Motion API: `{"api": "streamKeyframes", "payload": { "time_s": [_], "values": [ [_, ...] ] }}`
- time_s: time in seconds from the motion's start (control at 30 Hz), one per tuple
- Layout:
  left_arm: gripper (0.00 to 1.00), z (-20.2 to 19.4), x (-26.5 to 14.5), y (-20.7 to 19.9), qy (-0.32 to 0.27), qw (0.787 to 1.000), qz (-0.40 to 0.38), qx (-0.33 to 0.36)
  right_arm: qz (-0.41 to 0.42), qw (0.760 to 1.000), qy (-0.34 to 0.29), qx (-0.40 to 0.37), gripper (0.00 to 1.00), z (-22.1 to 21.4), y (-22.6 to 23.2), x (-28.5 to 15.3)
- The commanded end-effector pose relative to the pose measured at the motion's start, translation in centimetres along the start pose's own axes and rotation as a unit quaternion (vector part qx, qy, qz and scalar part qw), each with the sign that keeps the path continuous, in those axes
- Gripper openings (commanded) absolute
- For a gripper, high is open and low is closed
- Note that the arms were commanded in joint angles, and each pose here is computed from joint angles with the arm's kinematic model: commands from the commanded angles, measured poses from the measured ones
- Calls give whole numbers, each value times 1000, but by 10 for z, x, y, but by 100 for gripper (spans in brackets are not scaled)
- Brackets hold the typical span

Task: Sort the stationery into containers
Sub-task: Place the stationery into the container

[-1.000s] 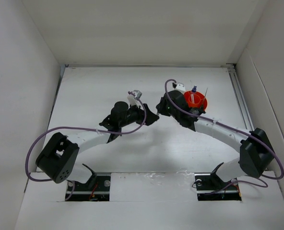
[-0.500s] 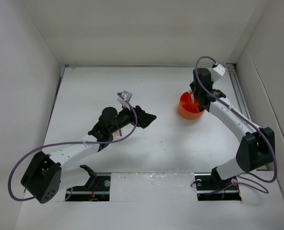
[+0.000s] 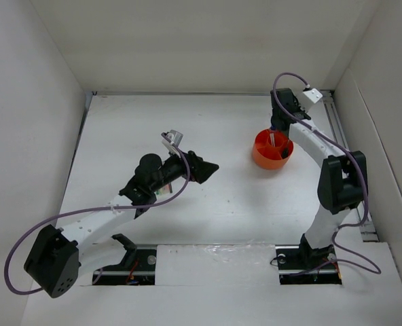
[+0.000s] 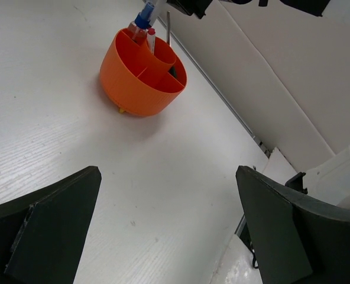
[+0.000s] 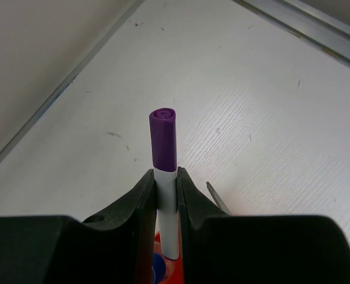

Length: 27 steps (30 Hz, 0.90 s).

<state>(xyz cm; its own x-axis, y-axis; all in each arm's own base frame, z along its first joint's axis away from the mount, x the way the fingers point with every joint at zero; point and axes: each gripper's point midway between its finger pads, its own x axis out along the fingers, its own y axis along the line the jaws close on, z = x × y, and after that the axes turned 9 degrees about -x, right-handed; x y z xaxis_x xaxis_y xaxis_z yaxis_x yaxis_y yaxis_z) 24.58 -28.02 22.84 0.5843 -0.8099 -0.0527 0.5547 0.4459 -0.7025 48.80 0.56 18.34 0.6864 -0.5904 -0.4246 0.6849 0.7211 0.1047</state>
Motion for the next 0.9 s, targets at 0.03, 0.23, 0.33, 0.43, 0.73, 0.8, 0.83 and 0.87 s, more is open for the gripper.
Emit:
{"api": "streamKeyframes", "payload": {
  "time_s": [0.03, 0.23, 0.33, 0.43, 0.73, 0.8, 0.83, 0.87],
  "values": [
    [99, 8, -4, -7, -16, 1000, -9, 2, -28, 999, -37, -3, 0, 16, 7, -3],
    [99, 7, -4, -4, -15, 1000, -2, 1, -50, 997, -44, -35, 0, -2, 13, -2],
    [99, 7, -4, -4, -15, 1000, -2, 1, -66, 996, -50, -45, 0, -8, 10, -6],
    [99, 5, -3, -2, -12, 1000, 1, 0, -76, 994, -55, -47, 0, -7, 8, -9],
    [99, 4, -3, -3, -8, 1000, -2, 0, -37, 996, -79, 7, 0, 46, 1, -50],
    [99, 4, -3, -3, -8, 1000, -2, 0, -31, 996, -80, 8, 0, 47, -5, -60],
    [99, 5, -3, -5, -12, 1000, -6, 1, -24, 997, -80, 6, 0, 45, -3, -65],
    [99, 5, -3, -5, -12, 1000, -6, 1, -22, 997, -77, 0, 0, 40, -1, -66]
  ]
}}
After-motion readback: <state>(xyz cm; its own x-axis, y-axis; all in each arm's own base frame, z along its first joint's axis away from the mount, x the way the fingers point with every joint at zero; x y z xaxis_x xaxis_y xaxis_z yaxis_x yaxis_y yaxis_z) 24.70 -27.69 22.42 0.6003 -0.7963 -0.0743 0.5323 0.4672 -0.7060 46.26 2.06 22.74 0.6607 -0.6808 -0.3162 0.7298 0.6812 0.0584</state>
